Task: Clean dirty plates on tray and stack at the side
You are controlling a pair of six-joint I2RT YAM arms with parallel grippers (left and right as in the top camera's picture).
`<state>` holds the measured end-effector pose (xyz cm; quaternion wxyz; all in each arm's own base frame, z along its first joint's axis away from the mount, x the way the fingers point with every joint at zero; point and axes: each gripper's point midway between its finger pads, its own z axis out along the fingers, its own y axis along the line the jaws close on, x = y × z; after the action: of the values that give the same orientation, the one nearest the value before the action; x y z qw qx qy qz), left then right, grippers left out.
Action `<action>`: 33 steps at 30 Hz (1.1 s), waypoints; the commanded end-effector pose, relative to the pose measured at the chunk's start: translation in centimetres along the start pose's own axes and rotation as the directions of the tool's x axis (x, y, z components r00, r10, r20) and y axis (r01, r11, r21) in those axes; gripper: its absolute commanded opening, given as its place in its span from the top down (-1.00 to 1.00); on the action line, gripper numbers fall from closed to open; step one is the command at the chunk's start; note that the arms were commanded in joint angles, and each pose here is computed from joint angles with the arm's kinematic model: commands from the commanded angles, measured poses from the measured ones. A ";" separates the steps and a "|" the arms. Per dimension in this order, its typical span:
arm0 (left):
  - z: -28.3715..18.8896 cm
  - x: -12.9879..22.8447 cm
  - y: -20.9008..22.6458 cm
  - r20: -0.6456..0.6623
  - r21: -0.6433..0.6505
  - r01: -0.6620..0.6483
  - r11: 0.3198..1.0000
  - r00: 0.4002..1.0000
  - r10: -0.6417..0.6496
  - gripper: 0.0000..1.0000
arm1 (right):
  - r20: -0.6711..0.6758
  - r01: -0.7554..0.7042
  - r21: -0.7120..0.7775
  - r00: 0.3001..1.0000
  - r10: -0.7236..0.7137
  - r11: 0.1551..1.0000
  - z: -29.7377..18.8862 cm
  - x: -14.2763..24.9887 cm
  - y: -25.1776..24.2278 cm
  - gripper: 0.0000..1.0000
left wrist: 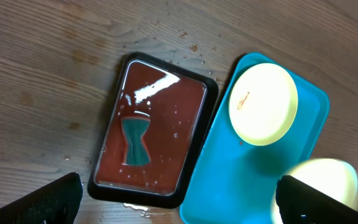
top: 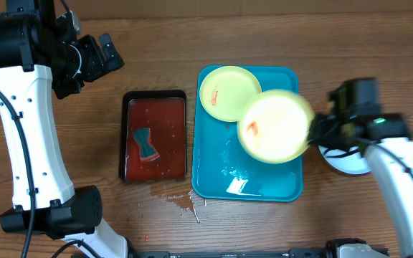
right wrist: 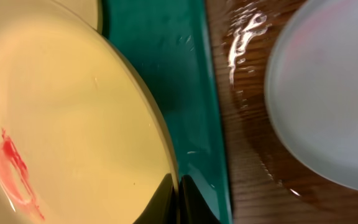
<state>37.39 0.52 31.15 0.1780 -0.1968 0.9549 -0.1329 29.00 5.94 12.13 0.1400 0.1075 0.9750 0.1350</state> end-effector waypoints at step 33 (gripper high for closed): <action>15.7 13.1 5.4 -0.367 -0.398 -0.063 0.915 0.925 -0.096 -0.42 | 0.122 0.125 -0.014 0.985 -0.122 0.992 -2.9 2.2 5.2 0.35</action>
<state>32.33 -3.67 14.73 -0.0233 -0.1615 0.9865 0.0161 27.04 10.67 15.49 0.2098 0.0539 0.9681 0.1260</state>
